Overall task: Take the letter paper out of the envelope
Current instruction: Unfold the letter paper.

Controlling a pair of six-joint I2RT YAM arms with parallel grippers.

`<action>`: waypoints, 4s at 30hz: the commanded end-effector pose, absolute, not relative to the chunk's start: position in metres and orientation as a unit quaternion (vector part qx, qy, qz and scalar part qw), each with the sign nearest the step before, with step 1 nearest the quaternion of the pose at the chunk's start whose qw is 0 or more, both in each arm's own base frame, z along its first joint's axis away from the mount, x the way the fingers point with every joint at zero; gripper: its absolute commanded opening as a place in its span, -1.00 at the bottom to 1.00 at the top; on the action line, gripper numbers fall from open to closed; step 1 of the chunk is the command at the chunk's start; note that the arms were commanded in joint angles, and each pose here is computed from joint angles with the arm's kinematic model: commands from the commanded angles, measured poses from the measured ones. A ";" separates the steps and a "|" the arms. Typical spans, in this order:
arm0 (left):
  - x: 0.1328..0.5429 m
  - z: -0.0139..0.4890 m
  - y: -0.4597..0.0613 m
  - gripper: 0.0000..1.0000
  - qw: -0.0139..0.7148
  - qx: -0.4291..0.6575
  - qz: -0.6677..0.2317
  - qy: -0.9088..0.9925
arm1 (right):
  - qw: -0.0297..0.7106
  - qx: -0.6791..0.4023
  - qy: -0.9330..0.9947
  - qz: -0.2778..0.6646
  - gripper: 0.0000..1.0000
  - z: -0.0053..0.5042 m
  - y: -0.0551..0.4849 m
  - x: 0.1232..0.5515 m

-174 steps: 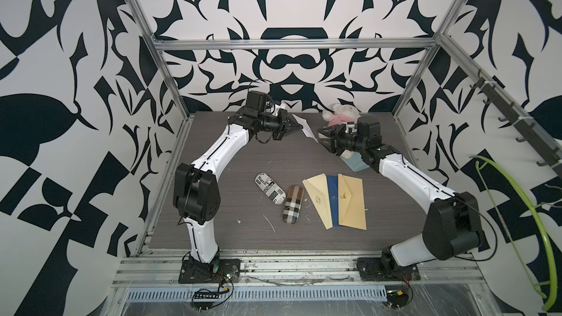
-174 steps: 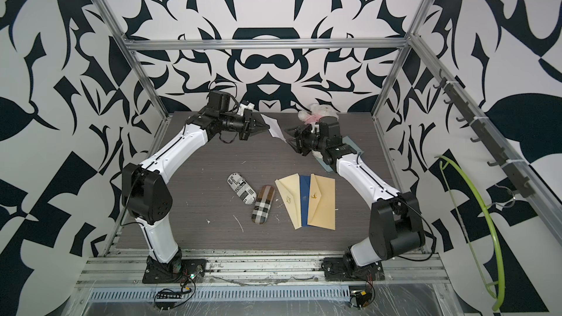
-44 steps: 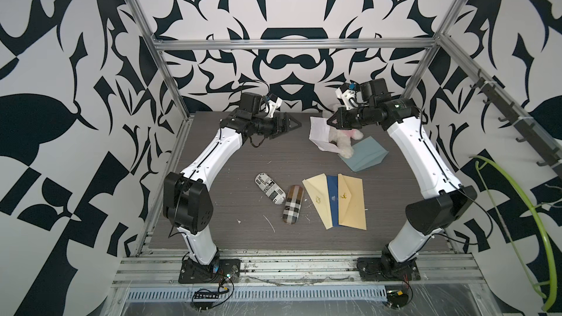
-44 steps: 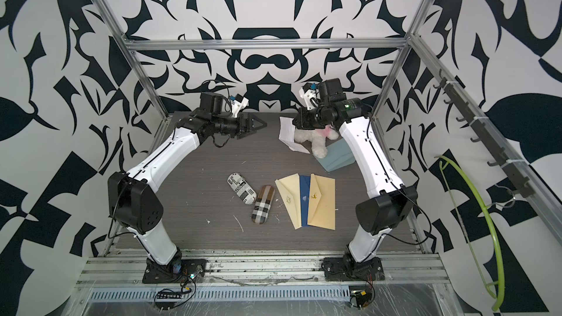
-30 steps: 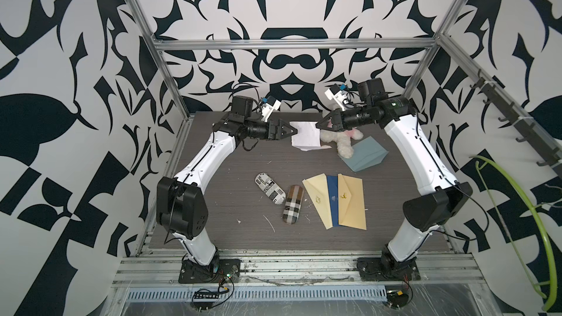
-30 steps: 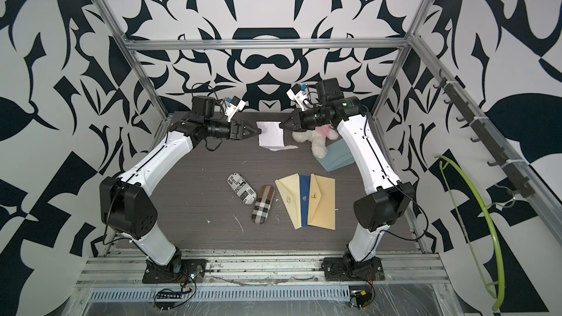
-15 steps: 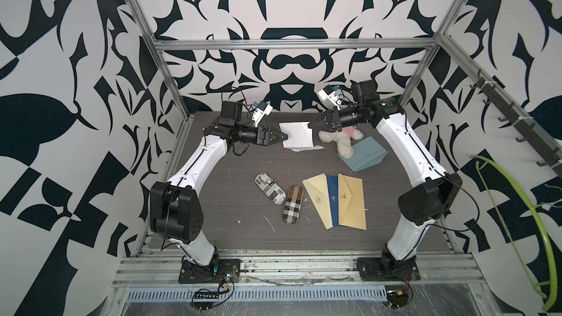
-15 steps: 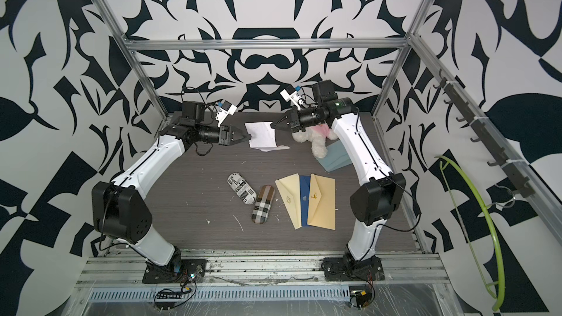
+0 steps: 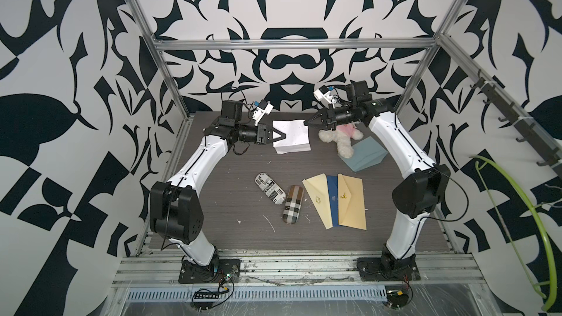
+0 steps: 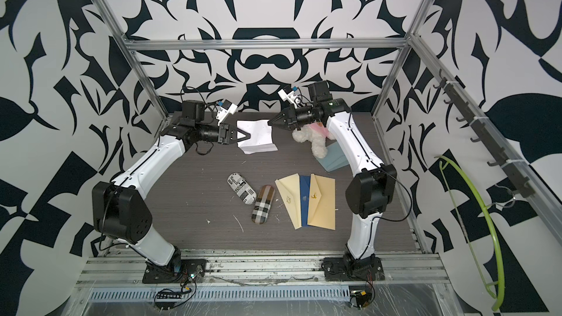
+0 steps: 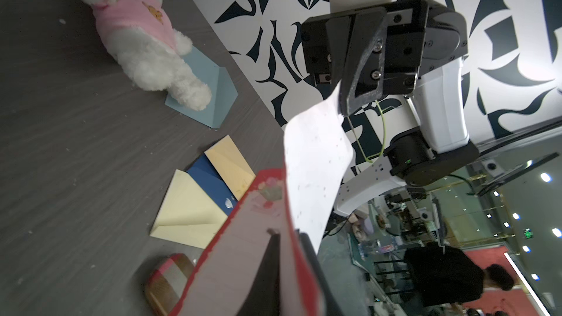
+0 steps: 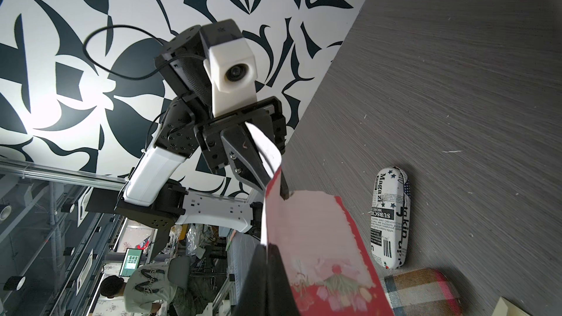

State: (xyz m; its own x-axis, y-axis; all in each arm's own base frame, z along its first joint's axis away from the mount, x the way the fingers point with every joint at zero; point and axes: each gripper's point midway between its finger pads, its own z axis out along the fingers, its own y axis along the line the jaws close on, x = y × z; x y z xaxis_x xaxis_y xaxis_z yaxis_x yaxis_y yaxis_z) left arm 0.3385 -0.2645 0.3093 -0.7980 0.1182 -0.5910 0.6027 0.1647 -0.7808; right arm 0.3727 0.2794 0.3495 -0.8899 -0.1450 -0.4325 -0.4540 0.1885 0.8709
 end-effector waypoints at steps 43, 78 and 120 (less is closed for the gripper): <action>0.375 0.350 -0.321 -1.00 0.018 0.049 -0.681 0.730 | 0.287 -0.228 0.685 0.630 0.13 0.347 0.214 0.376; 0.378 0.341 -0.332 -1.00 -0.003 0.049 -0.679 0.732 | 0.226 -0.222 0.699 0.642 -0.50 0.342 0.233 0.351; 0.362 0.324 -0.329 -0.34 0.046 0.078 -0.646 0.758 | 0.201 -0.155 0.730 0.635 -1.00 0.326 0.230 0.358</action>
State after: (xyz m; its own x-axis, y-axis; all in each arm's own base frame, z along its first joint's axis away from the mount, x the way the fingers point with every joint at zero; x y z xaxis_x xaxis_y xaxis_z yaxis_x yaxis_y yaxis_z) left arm 0.3684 -0.3253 0.3135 -0.9909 0.0423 -0.1280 0.1333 0.1677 -0.9768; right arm 0.3640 0.2304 0.3156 -0.8940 0.0342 -0.4468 -0.4371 0.1524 0.8864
